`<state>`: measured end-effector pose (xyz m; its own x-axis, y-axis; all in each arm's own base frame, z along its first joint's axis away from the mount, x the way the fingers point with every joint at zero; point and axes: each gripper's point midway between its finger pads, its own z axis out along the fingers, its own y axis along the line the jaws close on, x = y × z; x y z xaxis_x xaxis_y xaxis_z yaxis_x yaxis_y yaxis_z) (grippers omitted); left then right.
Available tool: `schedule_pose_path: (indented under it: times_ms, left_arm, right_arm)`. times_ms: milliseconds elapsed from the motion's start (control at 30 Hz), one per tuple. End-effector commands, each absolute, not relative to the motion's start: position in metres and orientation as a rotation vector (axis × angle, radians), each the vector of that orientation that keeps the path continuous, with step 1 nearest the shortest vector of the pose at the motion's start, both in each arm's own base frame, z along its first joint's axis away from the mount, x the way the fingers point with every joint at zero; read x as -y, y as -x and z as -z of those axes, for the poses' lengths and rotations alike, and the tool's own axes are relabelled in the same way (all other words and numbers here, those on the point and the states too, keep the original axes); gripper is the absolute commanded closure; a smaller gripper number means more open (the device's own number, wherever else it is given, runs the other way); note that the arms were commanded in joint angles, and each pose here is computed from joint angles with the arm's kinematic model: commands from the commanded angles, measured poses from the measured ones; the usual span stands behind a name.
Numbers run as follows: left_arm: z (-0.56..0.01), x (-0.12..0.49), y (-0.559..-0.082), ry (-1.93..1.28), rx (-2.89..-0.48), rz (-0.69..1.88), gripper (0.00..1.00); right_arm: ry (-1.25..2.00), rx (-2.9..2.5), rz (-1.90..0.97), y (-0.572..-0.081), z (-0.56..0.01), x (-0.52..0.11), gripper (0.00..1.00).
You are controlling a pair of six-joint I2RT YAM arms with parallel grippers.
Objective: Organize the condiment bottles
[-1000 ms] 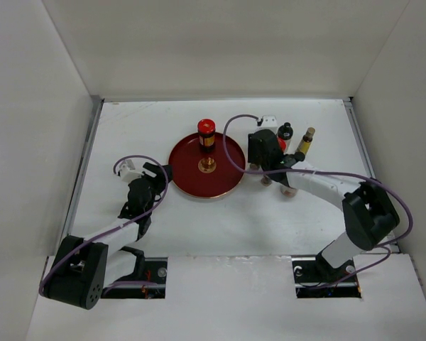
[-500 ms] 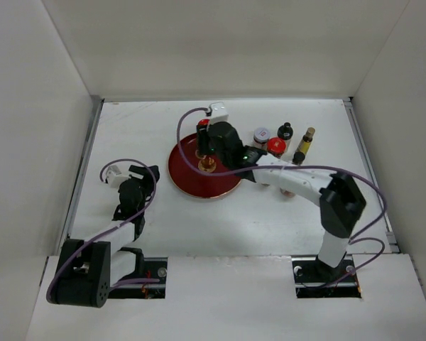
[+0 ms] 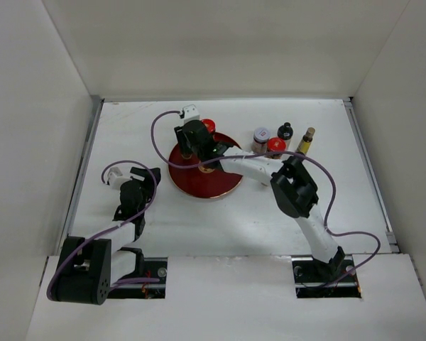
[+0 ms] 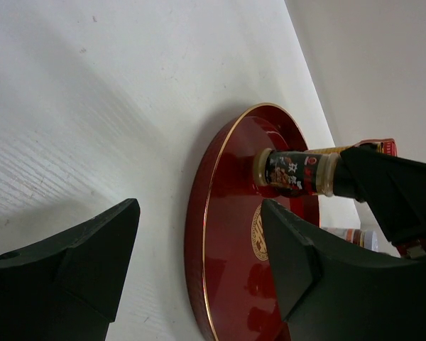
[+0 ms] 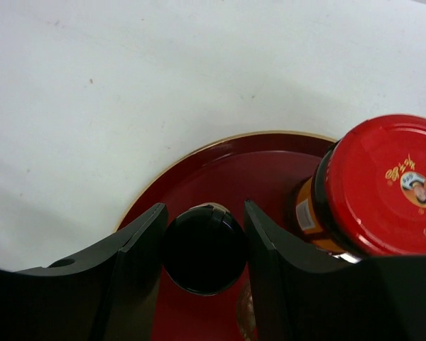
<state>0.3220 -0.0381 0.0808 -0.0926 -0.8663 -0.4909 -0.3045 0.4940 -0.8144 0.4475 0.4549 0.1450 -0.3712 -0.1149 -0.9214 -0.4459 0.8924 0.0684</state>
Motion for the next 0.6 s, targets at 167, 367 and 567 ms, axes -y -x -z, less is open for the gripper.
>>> schedule_pose_path:
  times_ms: [167,367,567]
  left_arm:
    - [-0.095,0.043,-0.326,0.988,-1.607,0.687,0.32]
    - [-0.096,0.043,-0.326,0.983,-1.604,0.684,0.32]
    - [-0.097,0.042,-0.326,0.978,-1.6,0.681,0.32]
  right_arm:
    - [0.384,-1.897,-0.339,-0.469,-0.158,-0.462,0.46]
    - [0.377,-1.907,-0.37,-0.464,-0.156,-0.462,0.32]
    - [0.346,-1.816,-0.441,-0.45,-0.214,-0.453,0.25]
